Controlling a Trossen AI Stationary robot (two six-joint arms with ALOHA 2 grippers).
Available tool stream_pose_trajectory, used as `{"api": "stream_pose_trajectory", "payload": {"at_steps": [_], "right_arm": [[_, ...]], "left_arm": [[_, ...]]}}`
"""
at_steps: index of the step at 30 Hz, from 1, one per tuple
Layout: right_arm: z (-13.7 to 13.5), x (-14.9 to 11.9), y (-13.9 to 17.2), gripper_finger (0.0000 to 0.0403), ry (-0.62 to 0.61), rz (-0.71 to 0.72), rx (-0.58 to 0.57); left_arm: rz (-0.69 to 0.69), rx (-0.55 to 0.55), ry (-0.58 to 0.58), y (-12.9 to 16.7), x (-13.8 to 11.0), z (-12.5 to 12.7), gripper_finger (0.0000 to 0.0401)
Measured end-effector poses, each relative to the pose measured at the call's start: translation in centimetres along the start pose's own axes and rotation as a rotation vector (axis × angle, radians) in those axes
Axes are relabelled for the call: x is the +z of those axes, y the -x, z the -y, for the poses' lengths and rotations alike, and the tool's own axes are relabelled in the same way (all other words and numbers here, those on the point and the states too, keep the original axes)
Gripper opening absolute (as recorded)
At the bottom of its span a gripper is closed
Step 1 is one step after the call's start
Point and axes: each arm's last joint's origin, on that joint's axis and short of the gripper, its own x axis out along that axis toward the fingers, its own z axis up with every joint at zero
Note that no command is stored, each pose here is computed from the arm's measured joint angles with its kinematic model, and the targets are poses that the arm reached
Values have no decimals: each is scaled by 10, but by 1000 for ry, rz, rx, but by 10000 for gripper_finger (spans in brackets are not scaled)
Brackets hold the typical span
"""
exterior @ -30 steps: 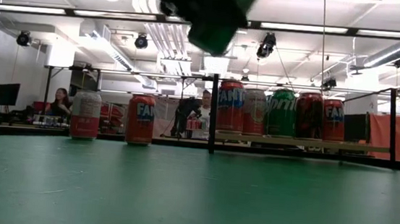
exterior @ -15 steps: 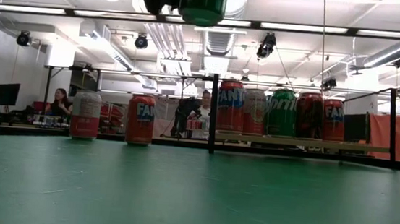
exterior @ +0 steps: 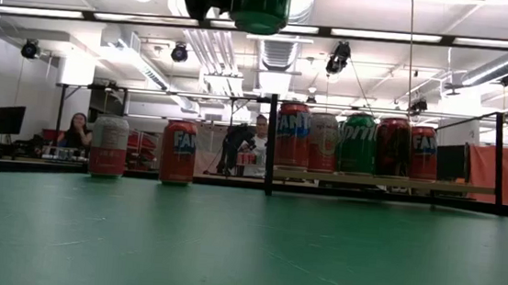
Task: Place canned beverage on shelf
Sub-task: Put the green soda can on the shelf aligned with the other green soda cans
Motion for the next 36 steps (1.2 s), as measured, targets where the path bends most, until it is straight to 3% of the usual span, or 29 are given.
{"api": "stream_pose_trajectory", "payload": {"at_steps": [7, 13, 16, 21, 28, 36], "right_arm": [[4, 0, -4, 282, -18, -19, -11], [5, 2, -5, 281, -14, -24, -27], [11, 12, -1, 281, -31, -5, -61], [30, 32, 14, 281, -43, -40, -116], [70, 56, 47, 281, -84, -105, -293], [101, 32, 81, 281, -166, -158, -404]], "left_arm": [[-1, 11, 0, 0, -1, -1, 288], [8, 13, -19, 1, 2, -1, 364], [11, 16, -37, 1, 3, -2, 378], [9, 29, -92, 3, 8, -5, 376], [19, 66, -205, 10, 24, -13, 366], [13, 105, -302, 22, 47, -40, 351]]}}
